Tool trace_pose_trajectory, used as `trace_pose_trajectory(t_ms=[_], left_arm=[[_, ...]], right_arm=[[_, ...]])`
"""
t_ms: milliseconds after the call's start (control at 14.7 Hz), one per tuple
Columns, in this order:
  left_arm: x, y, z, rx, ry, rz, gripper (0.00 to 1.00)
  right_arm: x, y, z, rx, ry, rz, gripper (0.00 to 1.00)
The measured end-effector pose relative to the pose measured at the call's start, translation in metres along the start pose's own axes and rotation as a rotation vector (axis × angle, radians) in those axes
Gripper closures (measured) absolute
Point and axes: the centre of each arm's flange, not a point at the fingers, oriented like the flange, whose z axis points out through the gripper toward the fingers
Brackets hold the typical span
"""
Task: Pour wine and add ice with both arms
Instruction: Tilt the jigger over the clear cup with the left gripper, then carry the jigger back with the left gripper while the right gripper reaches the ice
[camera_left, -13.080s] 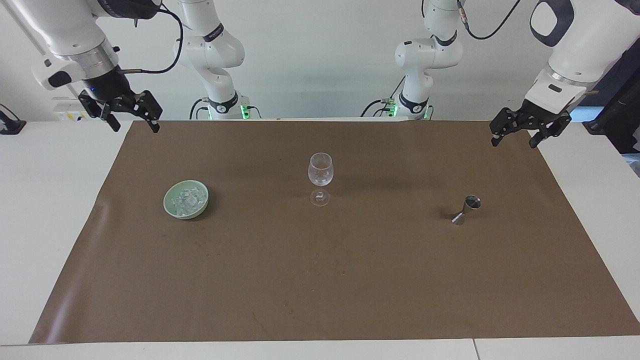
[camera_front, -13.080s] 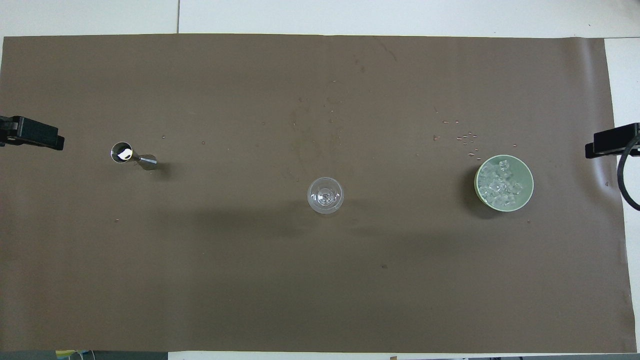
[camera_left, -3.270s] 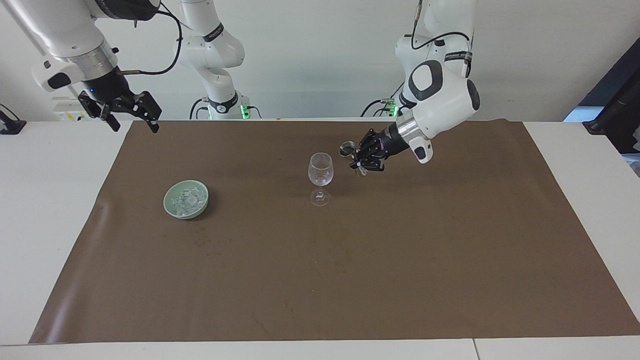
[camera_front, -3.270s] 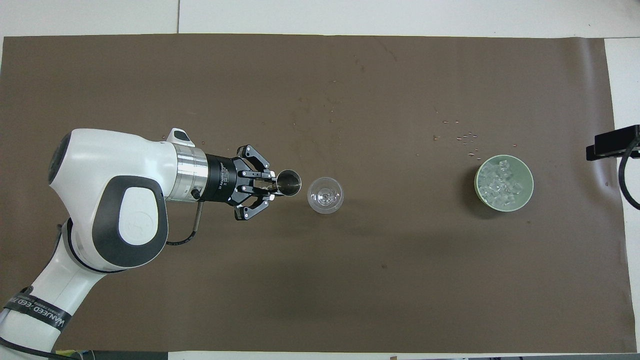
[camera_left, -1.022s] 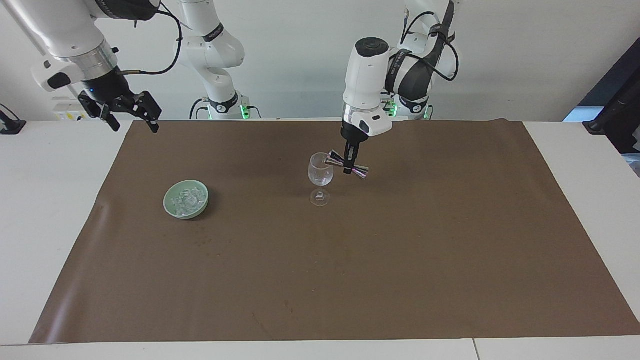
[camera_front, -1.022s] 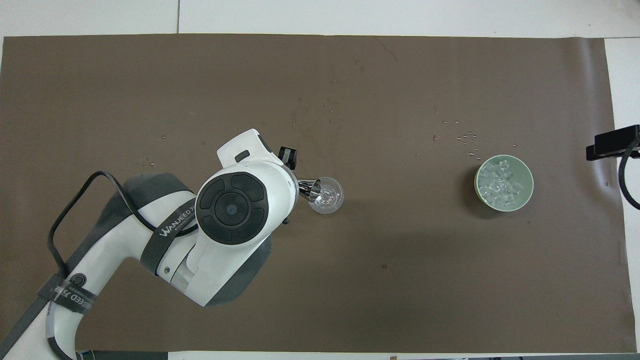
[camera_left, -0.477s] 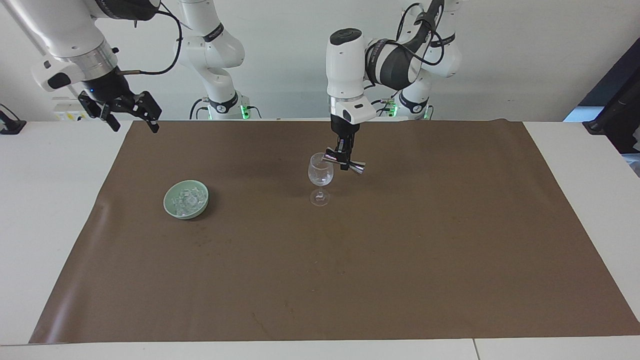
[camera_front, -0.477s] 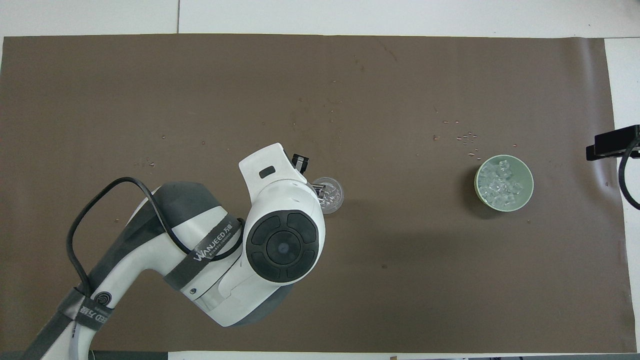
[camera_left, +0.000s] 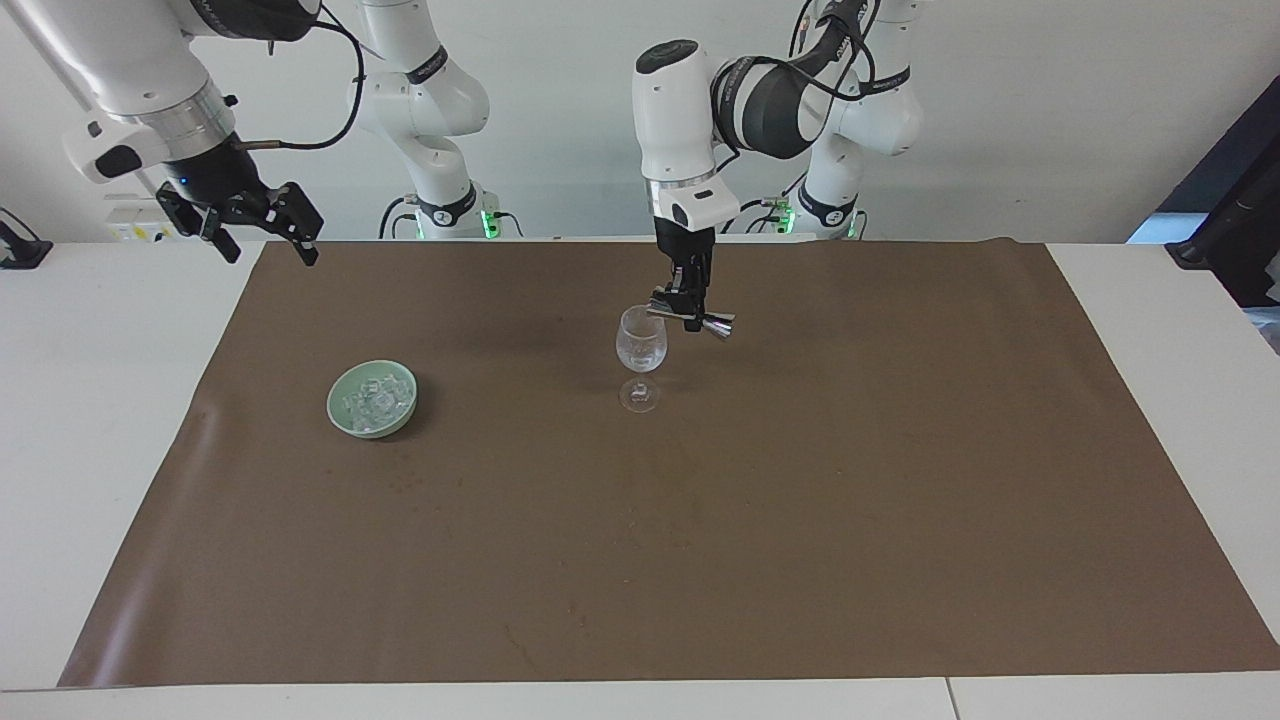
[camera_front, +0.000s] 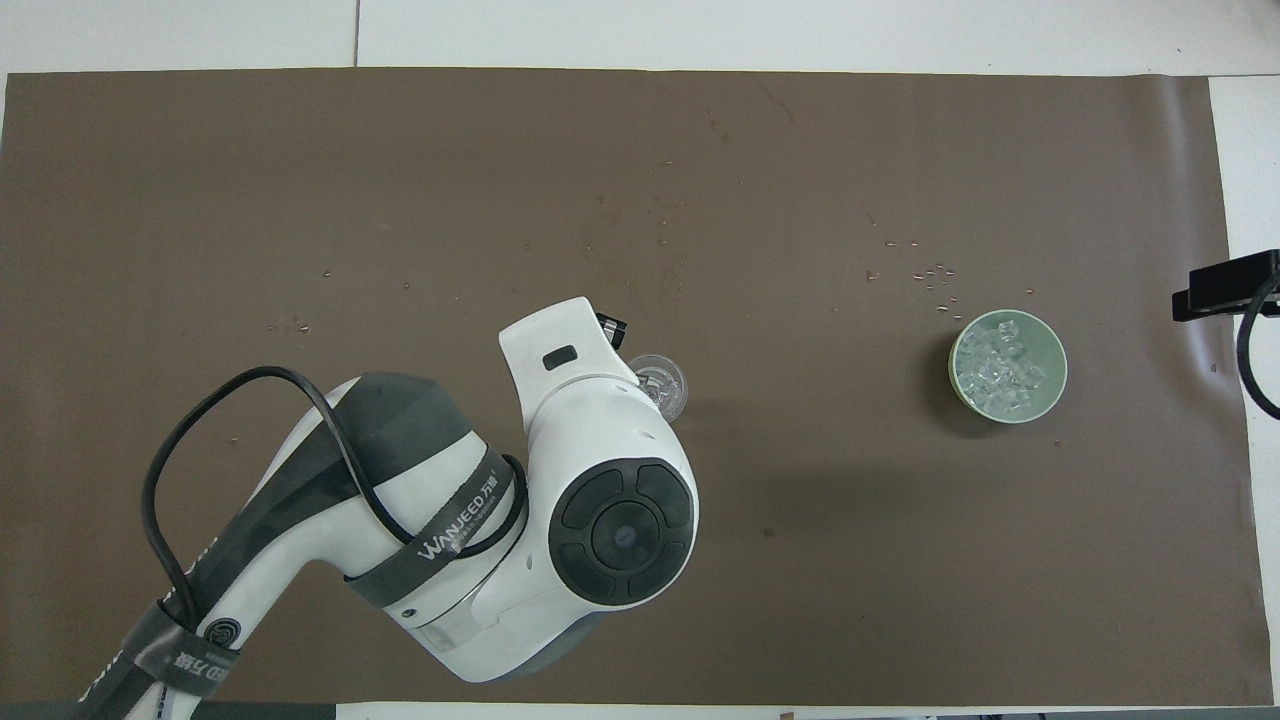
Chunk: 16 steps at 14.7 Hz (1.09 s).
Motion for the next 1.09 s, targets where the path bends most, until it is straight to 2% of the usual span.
trace_pose_trajectory(t_ms=[477,749,886,1090], left_arm=[[-0.009,-0.003,-0.004,-0.013,0.015,0.026,0.79],[0.004,0.002,0.000,-0.007,0.014,-0.008,0.79],[0.019,0.008,0.004,0.002,-0.025,-0.064,0.79],[0.044,0.019,0.009,0.019,-0.136,-0.184,0.79]], right_arm=[[0.000,0.001,0.000,0.000,0.000,0.001,0.00],[0.000,-0.002,0.000,0.000,0.000,-0.004,0.00],[0.000,-0.004,0.000,0.000,-0.001,-0.007,0.00],[-0.001,-0.005,0.007,0.000,-0.015,-0.010,0.00]])
